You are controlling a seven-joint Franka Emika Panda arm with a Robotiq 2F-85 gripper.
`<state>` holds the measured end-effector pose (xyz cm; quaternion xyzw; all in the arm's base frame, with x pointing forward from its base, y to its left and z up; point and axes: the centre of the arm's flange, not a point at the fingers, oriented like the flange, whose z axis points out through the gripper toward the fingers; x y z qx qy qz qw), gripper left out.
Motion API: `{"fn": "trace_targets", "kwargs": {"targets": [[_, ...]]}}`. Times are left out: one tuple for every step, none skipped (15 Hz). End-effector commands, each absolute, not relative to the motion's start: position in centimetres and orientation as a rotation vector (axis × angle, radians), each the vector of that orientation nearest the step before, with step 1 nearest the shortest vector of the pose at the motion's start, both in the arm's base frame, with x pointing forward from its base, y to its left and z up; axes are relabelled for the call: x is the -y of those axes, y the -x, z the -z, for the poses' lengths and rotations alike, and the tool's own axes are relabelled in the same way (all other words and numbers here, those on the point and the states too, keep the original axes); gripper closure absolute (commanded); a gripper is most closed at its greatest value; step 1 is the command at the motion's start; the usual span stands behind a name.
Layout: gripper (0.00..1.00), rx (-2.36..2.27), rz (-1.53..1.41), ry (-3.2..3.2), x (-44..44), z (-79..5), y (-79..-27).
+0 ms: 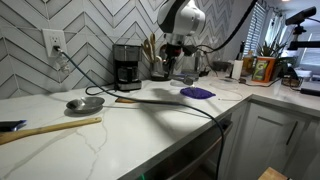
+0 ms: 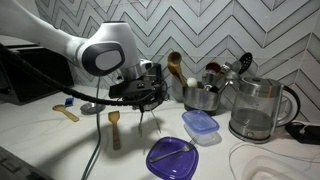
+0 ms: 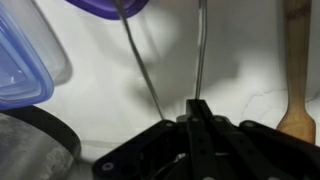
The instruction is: Put the tongs in the silver holder
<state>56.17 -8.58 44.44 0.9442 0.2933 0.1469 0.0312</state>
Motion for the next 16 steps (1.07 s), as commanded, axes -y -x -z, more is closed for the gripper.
{"fn": "trace_targets", "kwargs": {"targets": [[0.99, -1.037, -0.598, -2.873, 11.8, -46.4, -51.7], [0.99, -1.113, -0.649, -2.828, 12.5, -47.1, -51.0], [0.99, -1.176, -0.688, -2.783, 13.1, -47.6, -50.5], [0.99, -1.226, -0.725, -2.740, 13.5, -48.4, -50.2], [0.99, -1.275, -0.771, -2.698, 13.9, -49.1, -49.8], [0.99, -1.318, -0.817, -2.657, 14.3, -49.8, -49.6], [0.99, -1.357, -0.878, -2.627, 14.9, -50.6, -49.4], [0.99, -1.382, -0.945, -2.605, 15.2, -51.2, -49.4], [0.99, -1.400, -1.022, -2.608, 15.4, -51.9, -49.4], [0.99, -1.324, -1.005, -2.652, 15.2, -52.0, -49.4], [0.97, -1.315, -0.953, -2.637, 14.7, -52.1, -50.3], [0.97, -1.300, -0.971, -2.642, 15.0, -52.3, -50.1], [0.97, -1.293, -0.977, -2.645, 15.1, -52.3, -50.0], [0.97, -1.293, -0.978, -2.647, 15.1, -52.3, -50.1], [0.97, -1.295, -0.979, -2.647, 15.0, -52.3, -50.1], [0.97, -1.297, -0.979, -2.646, 14.9, -52.3, -50.1]]}}
